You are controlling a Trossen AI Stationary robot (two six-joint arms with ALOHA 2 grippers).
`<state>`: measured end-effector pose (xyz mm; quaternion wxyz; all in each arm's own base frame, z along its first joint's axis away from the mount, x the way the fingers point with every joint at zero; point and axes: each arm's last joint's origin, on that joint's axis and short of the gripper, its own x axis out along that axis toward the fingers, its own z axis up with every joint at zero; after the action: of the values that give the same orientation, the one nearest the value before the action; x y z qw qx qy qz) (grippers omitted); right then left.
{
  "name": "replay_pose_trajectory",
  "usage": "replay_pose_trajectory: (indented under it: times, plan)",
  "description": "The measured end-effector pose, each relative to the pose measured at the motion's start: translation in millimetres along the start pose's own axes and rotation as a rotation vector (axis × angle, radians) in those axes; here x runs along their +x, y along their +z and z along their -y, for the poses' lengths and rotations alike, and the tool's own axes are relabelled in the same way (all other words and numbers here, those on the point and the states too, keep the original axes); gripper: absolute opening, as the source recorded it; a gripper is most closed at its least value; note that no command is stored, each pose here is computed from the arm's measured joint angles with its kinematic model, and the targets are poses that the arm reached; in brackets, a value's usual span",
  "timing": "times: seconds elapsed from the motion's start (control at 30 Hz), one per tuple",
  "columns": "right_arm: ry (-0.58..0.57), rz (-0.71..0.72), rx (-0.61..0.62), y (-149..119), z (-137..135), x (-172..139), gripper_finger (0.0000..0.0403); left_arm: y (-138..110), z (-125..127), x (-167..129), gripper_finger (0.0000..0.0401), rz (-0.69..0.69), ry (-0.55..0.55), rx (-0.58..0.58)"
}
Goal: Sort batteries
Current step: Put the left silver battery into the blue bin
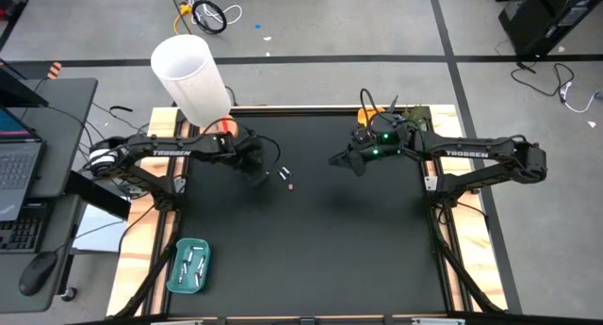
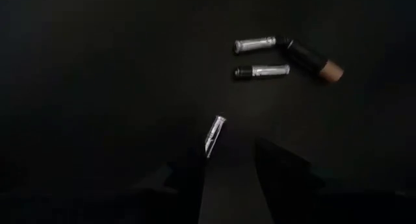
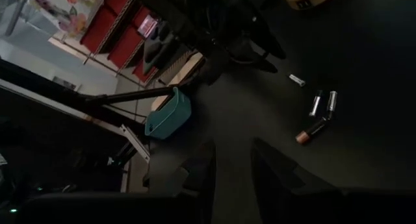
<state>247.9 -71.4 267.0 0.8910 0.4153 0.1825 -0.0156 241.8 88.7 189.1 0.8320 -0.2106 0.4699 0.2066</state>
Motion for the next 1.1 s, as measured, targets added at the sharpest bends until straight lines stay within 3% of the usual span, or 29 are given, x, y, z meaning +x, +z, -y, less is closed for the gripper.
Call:
replay_pose_trajectory:
  times: [0.2, 0.4, 0.53, 0.83, 1.1]
  plan:
    - [0.001, -0.012, -0.050, -4, -3, 3, 0.0084, 11, 5, -14, 0.0146, -0.027, 0.021, -0.131]
    - [-0.027, -0.069, -0.057, -2, 7, 19, 0.0084, 12, 19, -37, 0.0146, 0.026, 0.056, -0.129]
    - [-0.021, -0.139, -0.139, 8, 1, 40, 0.0084, 7, 24, -40, 0.0146, 0.018, 0.066, -0.173]
    - [-0.013, -0.200, -0.224, 39, -5, 73, 0.0084, -2, 20, -29, 0.0146, 0.026, 0.097, -0.202]
    - [-0.155, -0.282, -0.294, 40, -1, 67, 0.0084, -4, 19, -16, 0.0146, 0.116, 0.076, -0.257]
